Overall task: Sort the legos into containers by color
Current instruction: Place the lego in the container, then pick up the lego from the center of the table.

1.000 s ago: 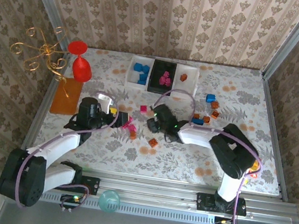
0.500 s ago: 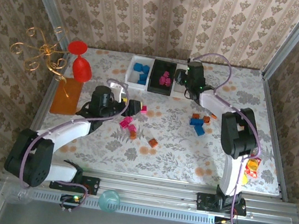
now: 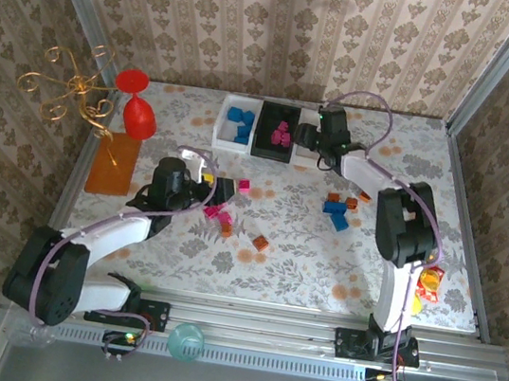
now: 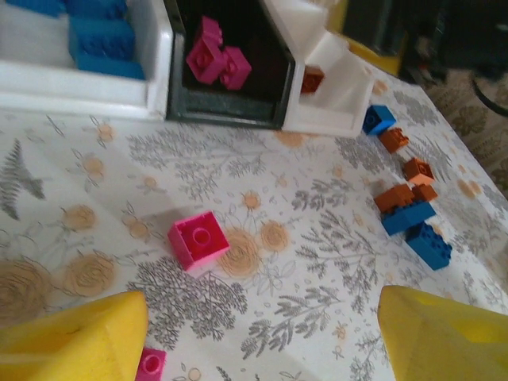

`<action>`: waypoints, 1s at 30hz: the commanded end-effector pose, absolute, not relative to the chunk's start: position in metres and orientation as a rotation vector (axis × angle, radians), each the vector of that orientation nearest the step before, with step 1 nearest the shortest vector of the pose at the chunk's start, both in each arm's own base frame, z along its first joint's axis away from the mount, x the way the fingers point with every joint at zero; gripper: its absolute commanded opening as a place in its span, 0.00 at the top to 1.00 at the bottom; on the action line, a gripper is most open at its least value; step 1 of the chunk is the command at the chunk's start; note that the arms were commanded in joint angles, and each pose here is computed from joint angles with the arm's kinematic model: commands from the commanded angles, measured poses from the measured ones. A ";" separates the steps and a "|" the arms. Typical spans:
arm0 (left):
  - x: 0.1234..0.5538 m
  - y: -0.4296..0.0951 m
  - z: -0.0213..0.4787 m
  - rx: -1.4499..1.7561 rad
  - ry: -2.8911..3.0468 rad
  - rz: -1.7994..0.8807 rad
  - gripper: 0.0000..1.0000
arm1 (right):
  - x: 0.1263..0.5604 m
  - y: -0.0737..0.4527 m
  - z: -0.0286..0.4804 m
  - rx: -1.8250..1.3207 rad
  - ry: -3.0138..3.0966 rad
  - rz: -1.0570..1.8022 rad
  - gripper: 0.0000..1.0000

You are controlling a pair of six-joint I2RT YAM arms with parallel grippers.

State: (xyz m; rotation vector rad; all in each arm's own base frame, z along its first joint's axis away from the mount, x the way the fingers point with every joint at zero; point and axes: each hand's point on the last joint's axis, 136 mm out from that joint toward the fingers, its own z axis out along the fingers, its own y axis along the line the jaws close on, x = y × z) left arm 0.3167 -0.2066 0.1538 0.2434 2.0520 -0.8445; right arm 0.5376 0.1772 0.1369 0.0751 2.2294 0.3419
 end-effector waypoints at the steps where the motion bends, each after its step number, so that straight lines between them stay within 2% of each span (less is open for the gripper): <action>1: 0.320 -0.184 0.148 0.200 2.070 -0.710 0.22 | 0.489 0.222 0.180 -0.132 2.158 0.461 0.32; 8: 0.328 -0.151 0.138 0.056 2.100 -0.708 0.23 | 0.366 0.298 0.138 -0.518 2.208 0.555 0.27; 14: 0.330 -0.137 0.136 -0.005 2.086 -0.764 0.25 | 0.294 0.350 0.099 -0.719 2.223 0.622 0.23; 21: 0.324 -0.119 0.130 -0.069 2.115 -0.747 0.25 | 0.281 0.377 0.061 -0.737 2.308 0.615 0.22; 30: 0.324 -0.115 0.133 -0.068 2.108 -0.718 0.24 | 0.289 0.387 0.034 -0.674 2.382 0.525 0.24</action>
